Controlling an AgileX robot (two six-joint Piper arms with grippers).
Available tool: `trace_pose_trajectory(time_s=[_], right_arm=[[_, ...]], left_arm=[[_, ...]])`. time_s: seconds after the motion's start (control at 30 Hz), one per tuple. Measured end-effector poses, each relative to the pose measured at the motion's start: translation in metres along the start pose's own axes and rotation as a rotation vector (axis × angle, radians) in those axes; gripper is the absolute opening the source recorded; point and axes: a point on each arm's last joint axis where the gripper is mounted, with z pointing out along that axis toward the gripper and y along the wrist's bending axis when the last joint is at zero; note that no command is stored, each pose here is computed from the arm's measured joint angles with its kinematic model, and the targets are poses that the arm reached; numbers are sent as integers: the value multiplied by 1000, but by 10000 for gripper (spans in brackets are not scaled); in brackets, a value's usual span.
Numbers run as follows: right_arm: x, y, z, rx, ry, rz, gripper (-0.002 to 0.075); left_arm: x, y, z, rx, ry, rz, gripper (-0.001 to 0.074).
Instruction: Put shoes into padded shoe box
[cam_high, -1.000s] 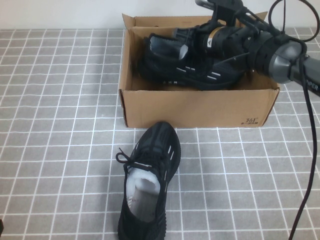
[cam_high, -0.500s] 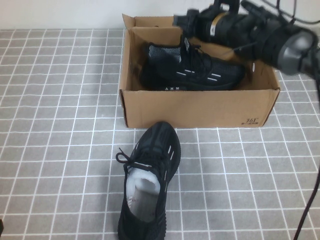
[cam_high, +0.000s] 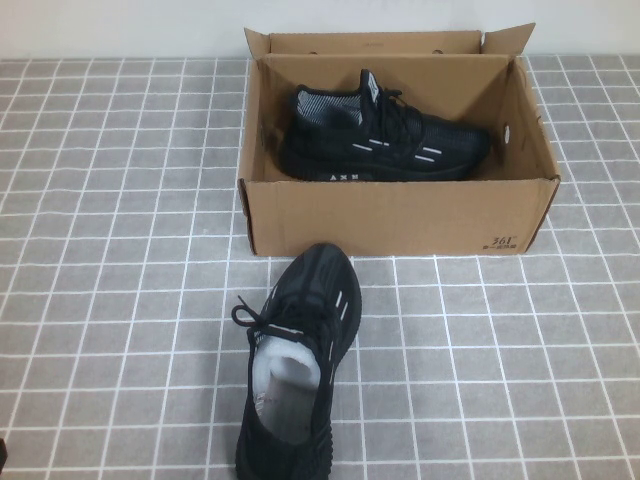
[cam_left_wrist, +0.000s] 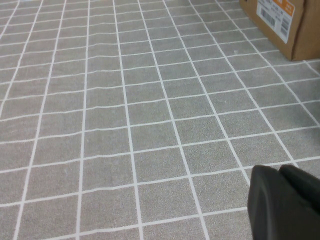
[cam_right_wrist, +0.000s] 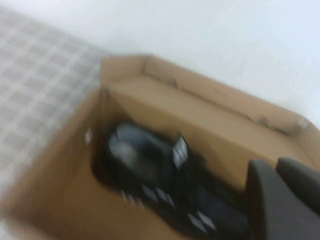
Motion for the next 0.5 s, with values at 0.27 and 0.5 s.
trace_pose_trajectory(time_s=[0.27,0.5], right_arm=[[19,-11,-90,-52,-6,0,-6],[78,-9,-109,-75,8,25,-6]], left_arm=[[0,0,0,0,0,0,-5],[0,0,0,0,0,0,-4]])
